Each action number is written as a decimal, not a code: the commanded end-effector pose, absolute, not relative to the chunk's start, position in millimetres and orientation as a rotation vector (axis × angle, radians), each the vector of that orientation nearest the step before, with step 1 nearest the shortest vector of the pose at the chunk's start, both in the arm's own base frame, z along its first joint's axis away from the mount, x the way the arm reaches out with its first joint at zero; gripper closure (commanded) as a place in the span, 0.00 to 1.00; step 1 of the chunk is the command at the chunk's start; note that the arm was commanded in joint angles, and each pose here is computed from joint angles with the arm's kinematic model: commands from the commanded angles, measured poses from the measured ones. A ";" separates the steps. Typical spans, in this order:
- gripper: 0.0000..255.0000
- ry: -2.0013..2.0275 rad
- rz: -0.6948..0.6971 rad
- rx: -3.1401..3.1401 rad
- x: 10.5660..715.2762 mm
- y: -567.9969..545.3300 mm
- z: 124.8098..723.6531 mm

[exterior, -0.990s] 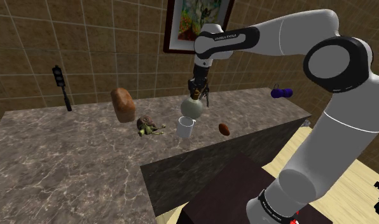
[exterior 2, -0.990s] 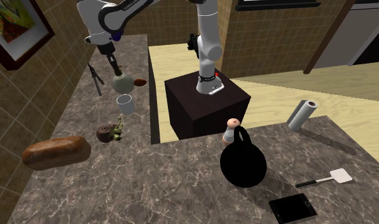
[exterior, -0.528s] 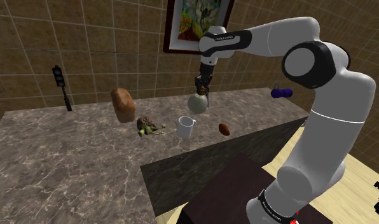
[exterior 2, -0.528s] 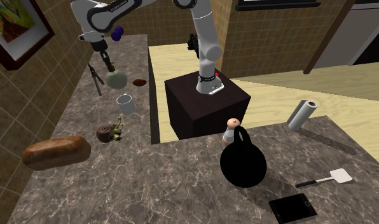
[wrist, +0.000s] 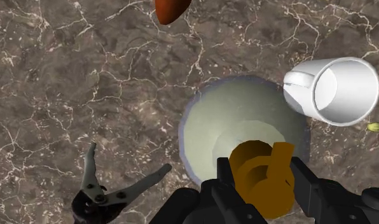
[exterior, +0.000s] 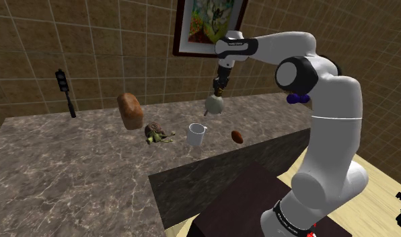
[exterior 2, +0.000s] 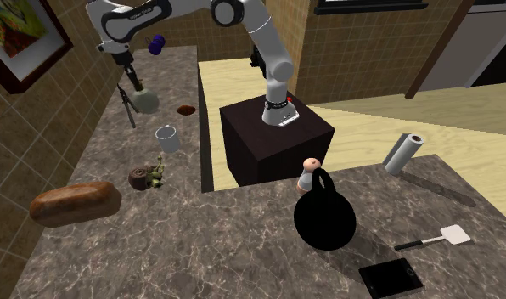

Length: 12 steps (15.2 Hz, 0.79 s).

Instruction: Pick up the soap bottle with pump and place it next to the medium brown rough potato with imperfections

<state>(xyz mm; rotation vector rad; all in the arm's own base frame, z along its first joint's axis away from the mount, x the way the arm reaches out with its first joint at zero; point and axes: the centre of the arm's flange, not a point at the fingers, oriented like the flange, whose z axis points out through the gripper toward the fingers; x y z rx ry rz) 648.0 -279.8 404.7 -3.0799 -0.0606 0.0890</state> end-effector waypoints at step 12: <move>1.00 -0.062 0.088 -3.080 671.4 -355.5 358.1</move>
